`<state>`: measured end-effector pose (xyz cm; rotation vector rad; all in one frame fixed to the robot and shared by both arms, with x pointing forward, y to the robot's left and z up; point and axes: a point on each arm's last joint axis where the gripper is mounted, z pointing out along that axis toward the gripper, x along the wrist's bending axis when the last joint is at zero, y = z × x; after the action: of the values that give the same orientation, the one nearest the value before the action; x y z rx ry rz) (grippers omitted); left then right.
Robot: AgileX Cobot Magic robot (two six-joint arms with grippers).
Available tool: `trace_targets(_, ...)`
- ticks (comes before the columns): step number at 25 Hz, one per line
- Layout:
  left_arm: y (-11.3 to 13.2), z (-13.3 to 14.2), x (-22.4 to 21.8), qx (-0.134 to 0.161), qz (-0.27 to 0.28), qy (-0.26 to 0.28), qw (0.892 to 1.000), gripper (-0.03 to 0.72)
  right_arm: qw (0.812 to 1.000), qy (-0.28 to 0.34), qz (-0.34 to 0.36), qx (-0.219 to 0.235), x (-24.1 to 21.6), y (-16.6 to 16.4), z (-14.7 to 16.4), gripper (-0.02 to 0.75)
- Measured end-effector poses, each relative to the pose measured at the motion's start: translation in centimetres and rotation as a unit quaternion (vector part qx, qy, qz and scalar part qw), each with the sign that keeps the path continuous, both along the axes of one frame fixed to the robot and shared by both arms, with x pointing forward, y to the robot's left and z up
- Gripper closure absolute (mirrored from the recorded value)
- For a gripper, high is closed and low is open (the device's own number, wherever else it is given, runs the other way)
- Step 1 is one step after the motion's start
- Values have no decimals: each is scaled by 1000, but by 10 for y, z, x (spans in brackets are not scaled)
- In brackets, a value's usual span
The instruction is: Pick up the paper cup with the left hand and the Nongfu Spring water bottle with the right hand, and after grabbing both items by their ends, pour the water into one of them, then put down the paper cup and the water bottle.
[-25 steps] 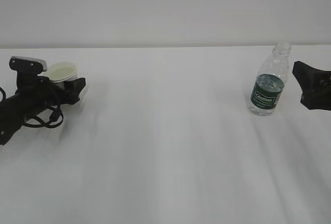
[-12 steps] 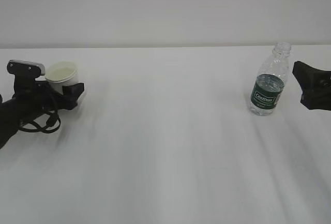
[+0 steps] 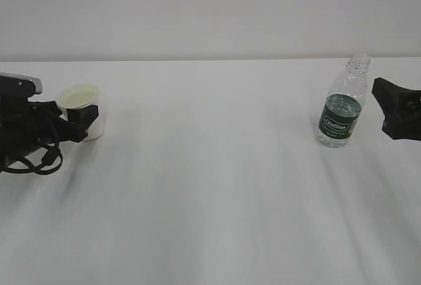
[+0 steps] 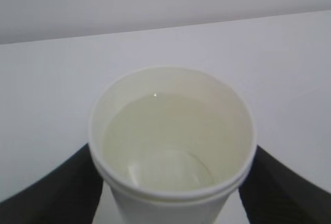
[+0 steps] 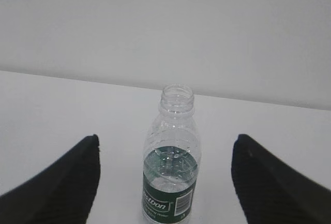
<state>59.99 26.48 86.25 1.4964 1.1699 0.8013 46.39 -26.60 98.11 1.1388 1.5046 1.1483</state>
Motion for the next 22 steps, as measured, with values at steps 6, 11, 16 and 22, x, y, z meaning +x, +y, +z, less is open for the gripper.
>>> trace_targets(6, 0, 0, -9, 0, 1, 9, 1000, 122, 1000, 0, 0, 0, 0, 0, 0, 148)
trace_targets(11, 1, 1, -9, 1, 1, 11, 1000, 121, 1000, 0, 0, 0, 0, 0, 0, 148)
trace_targets(16, 1, -1, -10, 5, 3, 21, 1000, 98, 1000, -2, 0, 0, 0, 0, 0, 148)
trace_targets(22, 1, -3, -10, 9, 4, 32, 999, 88, 1000, -3, 0, 1, 0, 0, 1, 149)
